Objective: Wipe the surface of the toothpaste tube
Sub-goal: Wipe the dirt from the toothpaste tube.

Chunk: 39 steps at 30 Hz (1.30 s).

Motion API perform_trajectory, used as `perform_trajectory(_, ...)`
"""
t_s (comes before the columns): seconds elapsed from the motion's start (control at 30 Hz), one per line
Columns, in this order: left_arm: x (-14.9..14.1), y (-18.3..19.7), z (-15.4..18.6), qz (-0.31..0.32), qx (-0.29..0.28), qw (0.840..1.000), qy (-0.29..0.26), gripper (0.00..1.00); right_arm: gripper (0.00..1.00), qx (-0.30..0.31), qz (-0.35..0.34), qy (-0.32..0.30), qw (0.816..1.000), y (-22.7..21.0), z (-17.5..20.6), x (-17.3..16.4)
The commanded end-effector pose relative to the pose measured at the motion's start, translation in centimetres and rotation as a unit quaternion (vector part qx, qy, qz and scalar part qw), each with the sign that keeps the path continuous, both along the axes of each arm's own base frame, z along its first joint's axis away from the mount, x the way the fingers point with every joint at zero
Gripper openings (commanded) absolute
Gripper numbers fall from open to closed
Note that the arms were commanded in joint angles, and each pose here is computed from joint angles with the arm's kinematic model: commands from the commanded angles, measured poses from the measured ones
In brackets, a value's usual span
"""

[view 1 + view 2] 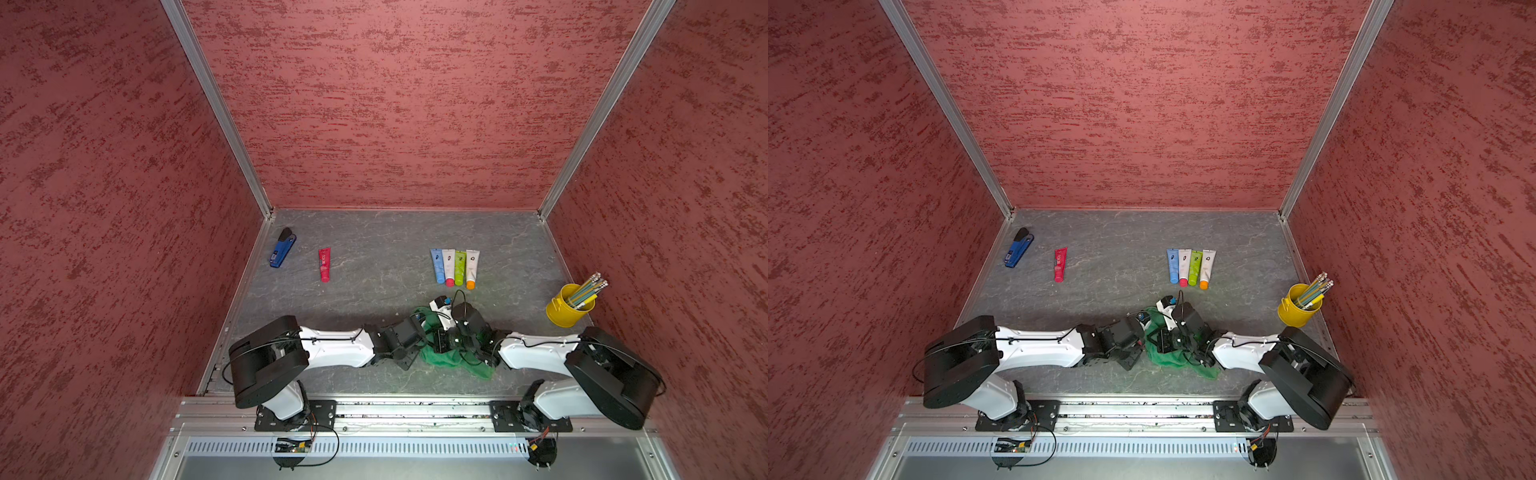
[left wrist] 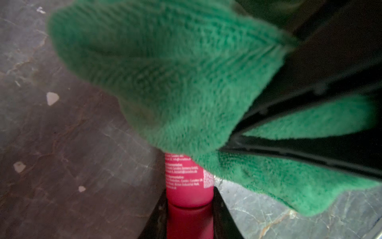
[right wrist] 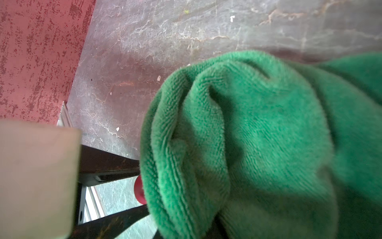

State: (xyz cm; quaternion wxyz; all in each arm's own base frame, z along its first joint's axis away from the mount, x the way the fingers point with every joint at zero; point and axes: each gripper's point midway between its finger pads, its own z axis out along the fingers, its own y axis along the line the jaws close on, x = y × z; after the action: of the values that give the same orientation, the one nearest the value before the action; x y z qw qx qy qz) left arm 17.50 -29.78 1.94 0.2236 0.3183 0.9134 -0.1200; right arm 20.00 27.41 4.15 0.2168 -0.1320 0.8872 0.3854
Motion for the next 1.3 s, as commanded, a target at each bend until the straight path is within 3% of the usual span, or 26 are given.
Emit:
perform_trajectory(0.0,0.2,1.2,-1.0,0.009,0.029,1.0,-0.004,0.0,0.0,0.004,0.02,0.019,1.0,0.8,-0.4,-1.0)
perform_trajectory(0.13,0.2,1.2,-1.0,0.01,0.029,1.0,-0.006,0.0,0.0,0.005,-0.006,-0.01,1.0,1.1,0.8,1.2)
perform_trajectory(0.3,0.1,1.3,-0.9,0.01,0.031,0.999,-0.009,0.0,0.0,-0.074,-0.041,0.002,0.996,-0.4,-2.3,2.6)
perform_trajectory(0.47,0.1,1.4,-0.6,0.013,0.027,0.999,-0.012,0.0,0.0,-0.157,-0.104,0.024,0.982,-4.6,-4.8,4.0)
perform_trajectory(0.67,0.2,1.9,-0.5,0.022,0.026,0.999,-0.016,0.0,0.0,-0.215,-0.186,0.0,0.959,-10.3,-3.9,7.4)
perform_trajectory(0.77,0.1,1.8,-0.5,0.019,0.028,0.999,-0.015,0.0,0.0,-0.179,-0.165,-0.019,0.97,-9.3,-2.1,8.2)
perform_trajectory(0.93,0.1,1.6,-0.6,0.016,0.027,0.999,-0.014,0.0,0.0,-0.046,-0.059,-0.026,0.997,-3.8,2.4,6.6)
perform_trajectory(1.1,0.2,1.5,-0.7,0.014,0.027,0.999,-0.013,0.0,0.0,0.013,0.015,-0.017,1.0,-0.2,4.0,4.2)
perform_trajectory(1.27,0.2,1.3,-0.6,0.012,0.027,0.999,-0.014,0.0,0.0,0.021,0.041,0.0,0.999,1.3,2.7,3.3)
